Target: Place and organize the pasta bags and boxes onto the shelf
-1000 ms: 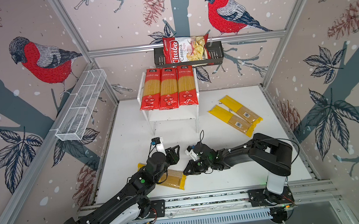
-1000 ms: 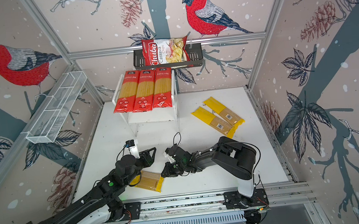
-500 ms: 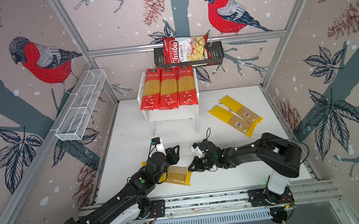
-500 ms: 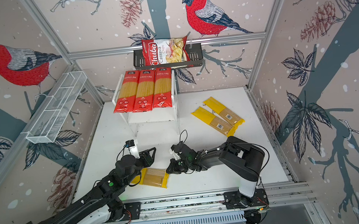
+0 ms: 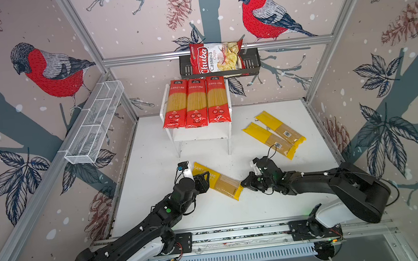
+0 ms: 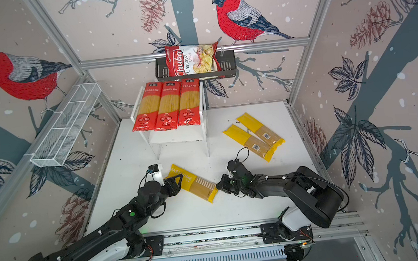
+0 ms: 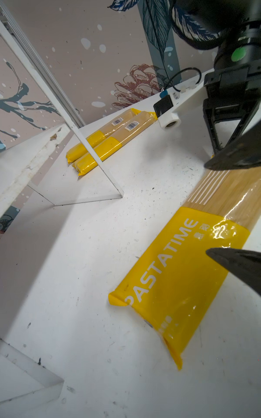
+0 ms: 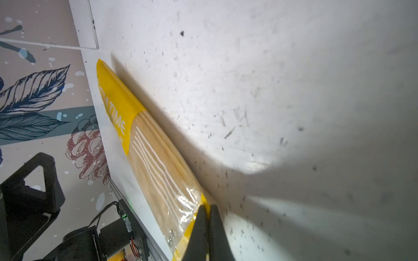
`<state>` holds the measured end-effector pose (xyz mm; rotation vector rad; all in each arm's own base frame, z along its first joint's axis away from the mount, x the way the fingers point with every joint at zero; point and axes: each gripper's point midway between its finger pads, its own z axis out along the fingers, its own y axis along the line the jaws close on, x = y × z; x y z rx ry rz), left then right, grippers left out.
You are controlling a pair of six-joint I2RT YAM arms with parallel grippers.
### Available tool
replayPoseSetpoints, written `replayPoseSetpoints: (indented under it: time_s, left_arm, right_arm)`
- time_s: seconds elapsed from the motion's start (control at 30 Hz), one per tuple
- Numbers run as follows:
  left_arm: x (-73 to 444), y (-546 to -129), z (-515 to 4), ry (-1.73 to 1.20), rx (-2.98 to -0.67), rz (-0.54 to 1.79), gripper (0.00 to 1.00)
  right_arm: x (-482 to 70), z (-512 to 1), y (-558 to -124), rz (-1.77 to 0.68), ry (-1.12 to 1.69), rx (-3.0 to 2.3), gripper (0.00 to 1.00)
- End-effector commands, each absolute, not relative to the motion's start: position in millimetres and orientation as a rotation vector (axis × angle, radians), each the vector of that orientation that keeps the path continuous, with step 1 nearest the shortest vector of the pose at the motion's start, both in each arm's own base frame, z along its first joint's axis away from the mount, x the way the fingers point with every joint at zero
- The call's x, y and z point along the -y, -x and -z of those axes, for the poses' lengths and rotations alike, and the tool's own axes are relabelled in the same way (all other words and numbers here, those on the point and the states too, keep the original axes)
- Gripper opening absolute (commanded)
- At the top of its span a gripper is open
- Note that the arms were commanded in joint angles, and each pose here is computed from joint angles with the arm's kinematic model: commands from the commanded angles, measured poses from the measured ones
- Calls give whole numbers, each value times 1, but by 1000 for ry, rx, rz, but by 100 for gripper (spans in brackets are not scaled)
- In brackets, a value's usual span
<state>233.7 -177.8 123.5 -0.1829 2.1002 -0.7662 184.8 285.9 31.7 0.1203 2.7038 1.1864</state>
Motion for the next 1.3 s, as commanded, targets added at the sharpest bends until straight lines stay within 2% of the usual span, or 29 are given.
replayPoseSetpoints:
  time_s: [0.0,0.1,0.3,0.53,0.8,0.97,1.27]
  left_arm:
    - [181,-236,-125,199,-2084,793,55]
    - [177,-235,-119,218,-2091,779,55]
    - [167,-232,-94,266,-2184,757,55]
    - [159,-221,-74,298,-2241,745,53]
    - [162,-215,-55,319,-2267,783,51]
    - [173,-220,-53,293,-2267,818,49]
    - [199,-236,-60,215,-2260,889,45]
  right_arm:
    - [-310,-47,-167,-1269,-51,-2701,6]
    - [-328,-55,-154,-1275,81,-2714,16]
    - [-318,-53,-170,-1158,111,-2697,25]
    - [-346,-55,-172,-1231,187,-2655,40]
    - [-366,-41,-171,-1289,209,-2677,41]
    - [-377,-43,-157,-1345,274,-2691,37]
    - [-364,-43,-143,-1359,255,-2714,35]
